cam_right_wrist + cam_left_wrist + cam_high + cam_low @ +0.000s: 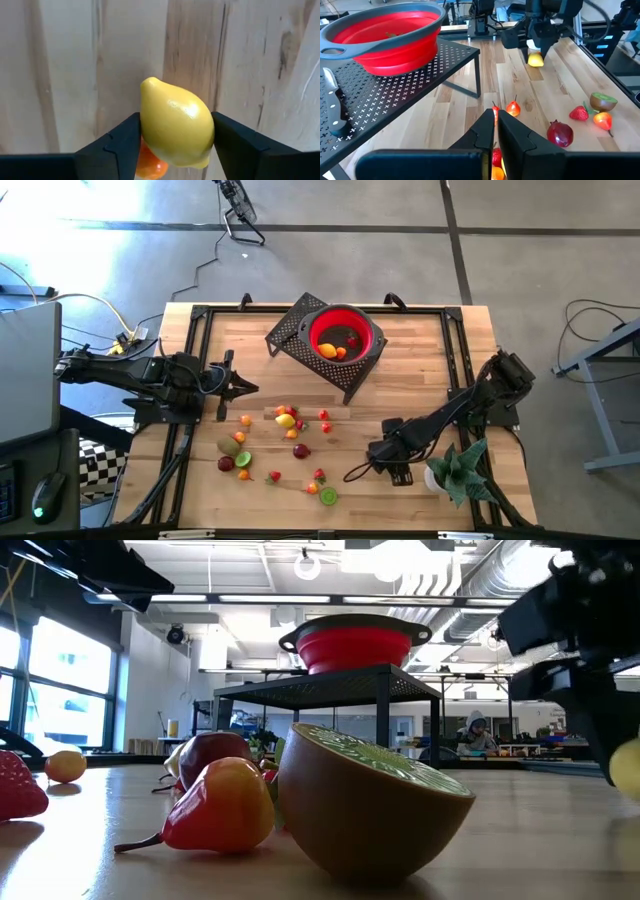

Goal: Pick & Place Fruit
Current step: Put the lemon into the strainer bowl on the shelf

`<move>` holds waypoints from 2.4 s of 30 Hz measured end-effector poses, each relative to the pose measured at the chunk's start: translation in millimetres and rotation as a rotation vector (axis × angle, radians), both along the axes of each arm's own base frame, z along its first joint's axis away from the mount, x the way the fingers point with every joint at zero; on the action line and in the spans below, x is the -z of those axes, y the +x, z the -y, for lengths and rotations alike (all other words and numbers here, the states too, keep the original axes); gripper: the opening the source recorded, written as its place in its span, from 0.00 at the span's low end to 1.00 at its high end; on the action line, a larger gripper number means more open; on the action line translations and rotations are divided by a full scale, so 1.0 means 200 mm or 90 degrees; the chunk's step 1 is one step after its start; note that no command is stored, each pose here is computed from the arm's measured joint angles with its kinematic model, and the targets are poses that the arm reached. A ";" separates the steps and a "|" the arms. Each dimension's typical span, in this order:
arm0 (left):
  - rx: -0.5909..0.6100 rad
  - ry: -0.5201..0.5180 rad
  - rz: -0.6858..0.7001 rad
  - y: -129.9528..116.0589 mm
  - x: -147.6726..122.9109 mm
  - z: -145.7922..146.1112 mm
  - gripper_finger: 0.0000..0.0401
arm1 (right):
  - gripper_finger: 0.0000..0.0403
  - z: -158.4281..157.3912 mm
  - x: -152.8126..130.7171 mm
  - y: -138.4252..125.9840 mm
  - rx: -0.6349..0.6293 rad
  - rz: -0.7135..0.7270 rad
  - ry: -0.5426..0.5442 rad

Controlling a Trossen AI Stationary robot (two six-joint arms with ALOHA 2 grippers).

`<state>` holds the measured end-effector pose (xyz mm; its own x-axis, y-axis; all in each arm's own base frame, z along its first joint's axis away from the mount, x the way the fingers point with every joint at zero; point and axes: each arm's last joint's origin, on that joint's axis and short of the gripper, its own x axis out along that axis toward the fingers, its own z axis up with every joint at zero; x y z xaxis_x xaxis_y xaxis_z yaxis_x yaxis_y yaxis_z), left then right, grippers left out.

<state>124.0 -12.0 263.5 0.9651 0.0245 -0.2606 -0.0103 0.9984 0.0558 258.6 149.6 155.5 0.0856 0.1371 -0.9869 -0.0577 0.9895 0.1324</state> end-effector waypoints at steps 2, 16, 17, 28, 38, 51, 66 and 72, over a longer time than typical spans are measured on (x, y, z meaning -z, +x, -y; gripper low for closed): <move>0.000 0.000 0.000 0.00 0.00 0.00 0.05 | 0.51 0.00 -0.02 0.01 0.002 0.019 0.007; 0.002 -0.003 0.000 0.00 0.00 0.00 0.05 | 0.52 0.12 -0.43 -0.05 0.106 0.237 0.082; 0.001 -0.005 0.000 0.00 0.00 0.00 0.05 | 0.52 0.13 -0.46 -0.06 0.113 0.253 0.091; -0.006 -0.029 0.001 0.00 0.00 0.00 0.05 | 0.51 0.22 -0.72 -0.17 0.145 0.428 0.138; -0.009 -0.032 0.001 0.00 0.00 0.00 0.05 | 0.51 0.29 -0.86 -0.23 0.166 0.575 0.078; -0.009 -0.029 0.001 0.00 0.00 0.00 0.05 | 0.51 0.49 -0.99 -0.15 0.257 0.774 -0.146; -0.012 0.070 0.088 -0.02 -0.07 -0.01 0.05 | 0.51 0.73 -1.03 -0.07 0.296 0.829 -0.228; -0.009 0.096 0.117 -0.06 0.09 -0.01 0.05 | 0.51 0.81 -1.05 -0.05 0.307 0.855 -0.226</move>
